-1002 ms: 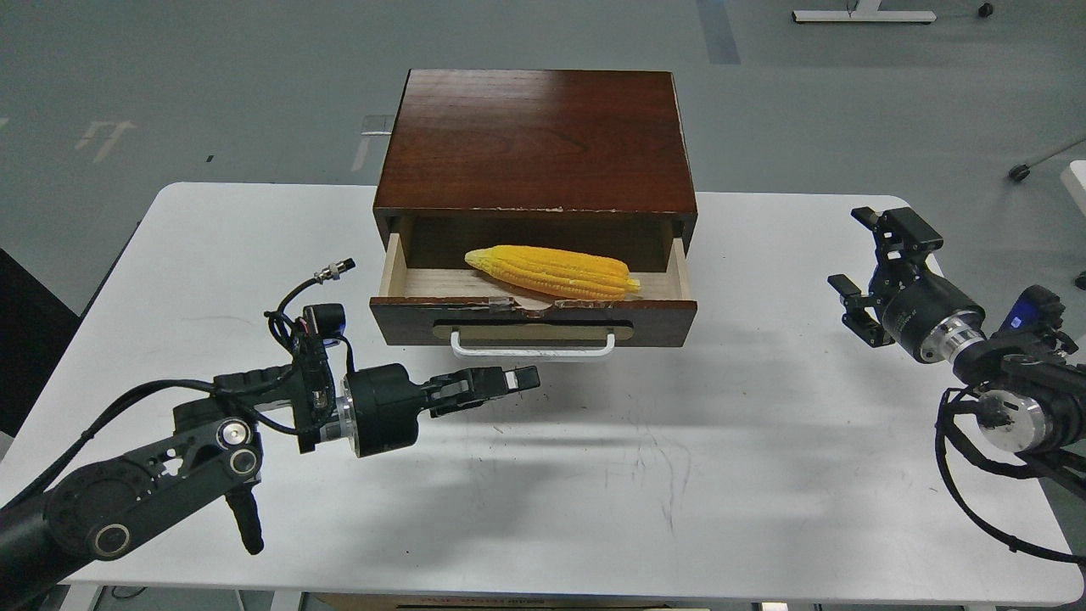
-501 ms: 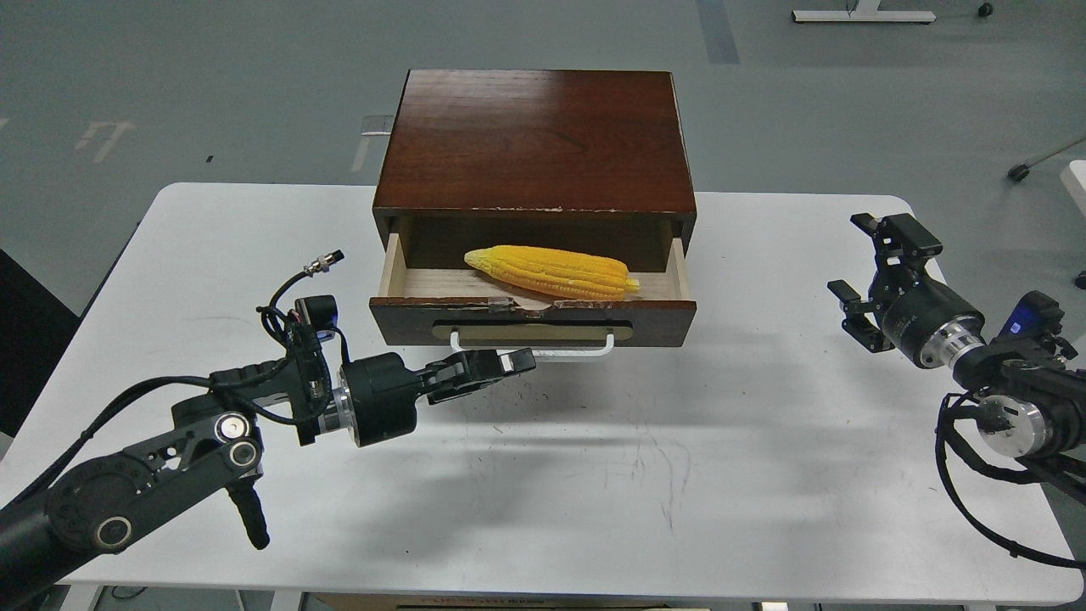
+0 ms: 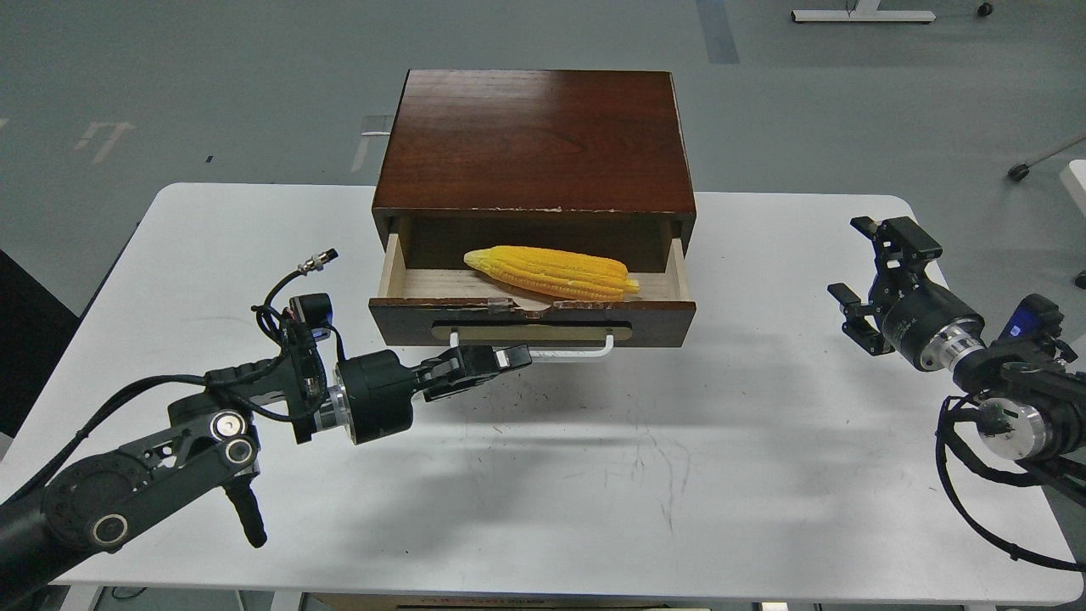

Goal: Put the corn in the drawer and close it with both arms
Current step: 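Position the left gripper tip against the drawer front near the handle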

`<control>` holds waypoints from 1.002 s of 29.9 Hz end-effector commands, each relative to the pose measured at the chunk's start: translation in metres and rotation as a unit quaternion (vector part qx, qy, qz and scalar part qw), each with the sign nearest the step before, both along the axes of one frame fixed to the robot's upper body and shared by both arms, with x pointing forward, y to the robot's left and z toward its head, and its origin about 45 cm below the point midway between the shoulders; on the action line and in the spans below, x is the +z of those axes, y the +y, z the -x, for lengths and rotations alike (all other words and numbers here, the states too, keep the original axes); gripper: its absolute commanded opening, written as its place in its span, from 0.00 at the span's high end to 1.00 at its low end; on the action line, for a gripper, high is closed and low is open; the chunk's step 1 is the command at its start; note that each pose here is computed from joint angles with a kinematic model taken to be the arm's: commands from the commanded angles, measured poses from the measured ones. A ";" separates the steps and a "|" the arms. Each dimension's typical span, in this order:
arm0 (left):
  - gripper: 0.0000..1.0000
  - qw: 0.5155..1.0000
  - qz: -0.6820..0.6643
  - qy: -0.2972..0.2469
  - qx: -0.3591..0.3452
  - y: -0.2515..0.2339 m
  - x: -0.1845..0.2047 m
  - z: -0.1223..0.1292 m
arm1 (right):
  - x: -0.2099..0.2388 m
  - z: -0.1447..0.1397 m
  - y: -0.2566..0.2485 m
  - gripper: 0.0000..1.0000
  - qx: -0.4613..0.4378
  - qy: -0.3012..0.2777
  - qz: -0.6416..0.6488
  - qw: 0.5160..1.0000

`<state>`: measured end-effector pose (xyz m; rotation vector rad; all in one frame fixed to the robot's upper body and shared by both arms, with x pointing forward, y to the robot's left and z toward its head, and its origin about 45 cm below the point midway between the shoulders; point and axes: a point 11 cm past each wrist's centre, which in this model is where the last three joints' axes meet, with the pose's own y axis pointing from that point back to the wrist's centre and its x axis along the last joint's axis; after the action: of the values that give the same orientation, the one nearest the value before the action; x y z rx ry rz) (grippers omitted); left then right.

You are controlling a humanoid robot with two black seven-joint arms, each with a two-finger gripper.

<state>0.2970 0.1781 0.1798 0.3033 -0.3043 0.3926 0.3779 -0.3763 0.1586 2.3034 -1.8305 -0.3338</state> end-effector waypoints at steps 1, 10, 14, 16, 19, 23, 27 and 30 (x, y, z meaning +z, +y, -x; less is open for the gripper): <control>1.00 1.000 0.001 0.002 -0.003 -0.001 0.000 0.001 | 0.000 0.000 0.000 0.01 0.000 0.000 0.000 1.000; 1.00 1.000 0.000 0.007 -0.024 -0.004 0.001 0.008 | -0.002 0.001 -0.001 0.01 -0.001 0.002 0.000 1.000; 1.00 1.000 0.001 0.005 -0.023 -0.005 0.002 0.006 | -0.002 0.001 -0.001 0.01 -0.001 0.002 0.000 1.000; 1.00 1.000 0.001 0.005 -0.022 -0.004 0.003 0.005 | -0.002 0.002 -0.001 0.01 -0.001 0.003 0.000 1.000; 1.00 1.000 0.003 0.004 -0.020 -0.004 0.004 0.004 | -0.002 0.002 -0.001 0.01 -0.001 0.003 0.000 1.000; 1.00 1.000 0.001 0.002 -0.017 -0.002 0.004 0.002 | -0.002 0.002 -0.001 0.01 -0.001 0.003 0.000 1.000; 1.00 1.000 0.000 0.002 -0.015 -0.002 0.004 0.001 | -0.002 0.002 -0.002 0.01 -0.002 0.003 0.001 1.000; 1.00 1.000 0.000 0.002 -0.014 -0.002 0.003 0.000 | -0.002 0.003 -0.003 0.01 -0.002 0.003 0.001 1.000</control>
<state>0.2962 0.1759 0.1835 0.2986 -0.3049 0.3621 0.3756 -0.3784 0.1565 2.2954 -1.8318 -0.3389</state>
